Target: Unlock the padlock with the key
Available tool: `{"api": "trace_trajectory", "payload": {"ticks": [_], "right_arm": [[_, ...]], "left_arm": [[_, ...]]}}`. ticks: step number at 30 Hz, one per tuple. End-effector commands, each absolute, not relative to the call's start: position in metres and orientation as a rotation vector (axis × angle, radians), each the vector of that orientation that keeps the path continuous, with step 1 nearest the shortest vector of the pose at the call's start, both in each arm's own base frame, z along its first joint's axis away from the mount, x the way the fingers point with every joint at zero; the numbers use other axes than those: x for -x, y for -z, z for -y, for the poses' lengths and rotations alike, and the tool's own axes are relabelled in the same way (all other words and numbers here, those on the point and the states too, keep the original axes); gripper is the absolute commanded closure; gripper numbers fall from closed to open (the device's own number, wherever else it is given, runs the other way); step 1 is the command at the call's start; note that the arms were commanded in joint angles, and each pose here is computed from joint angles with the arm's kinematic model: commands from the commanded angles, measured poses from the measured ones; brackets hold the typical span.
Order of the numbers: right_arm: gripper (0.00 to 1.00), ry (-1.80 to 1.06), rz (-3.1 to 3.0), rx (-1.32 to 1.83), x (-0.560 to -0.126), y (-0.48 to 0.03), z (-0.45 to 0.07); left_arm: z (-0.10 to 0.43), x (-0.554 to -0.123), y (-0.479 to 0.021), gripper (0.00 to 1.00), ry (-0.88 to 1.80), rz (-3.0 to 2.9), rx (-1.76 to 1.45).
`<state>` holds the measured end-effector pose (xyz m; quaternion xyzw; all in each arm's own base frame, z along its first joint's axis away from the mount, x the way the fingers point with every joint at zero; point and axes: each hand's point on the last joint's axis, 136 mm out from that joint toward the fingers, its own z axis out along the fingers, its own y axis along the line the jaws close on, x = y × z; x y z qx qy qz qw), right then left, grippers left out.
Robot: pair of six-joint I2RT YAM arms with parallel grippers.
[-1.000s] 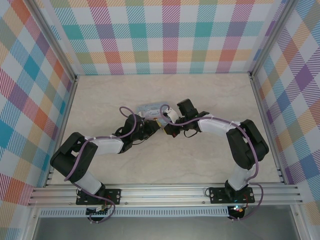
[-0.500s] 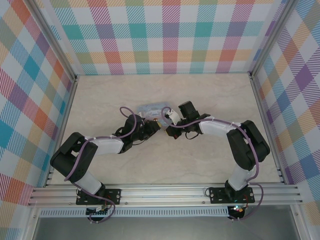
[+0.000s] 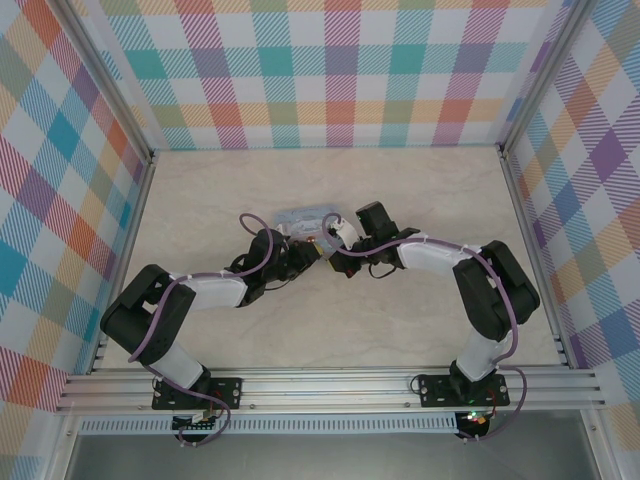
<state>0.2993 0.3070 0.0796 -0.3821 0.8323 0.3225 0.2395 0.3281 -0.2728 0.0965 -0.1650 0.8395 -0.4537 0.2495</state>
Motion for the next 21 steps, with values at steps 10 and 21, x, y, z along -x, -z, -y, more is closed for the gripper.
{"api": "trace_trajectory", "payload": {"ticks": [10, 21], "right_arm": [[0.99, -0.921, -2.208, 1.066, -0.299, -0.096, -0.317], [0.99, -0.937, -2.137, 1.073, -0.306, -0.116, -0.325]], "left_arm": [[0.283, -0.324, -0.108, 1.00, 1.295, -2.269, 0.416], [0.282, -0.323, -0.105, 1.00, 1.291, -2.278, 0.418]]}}
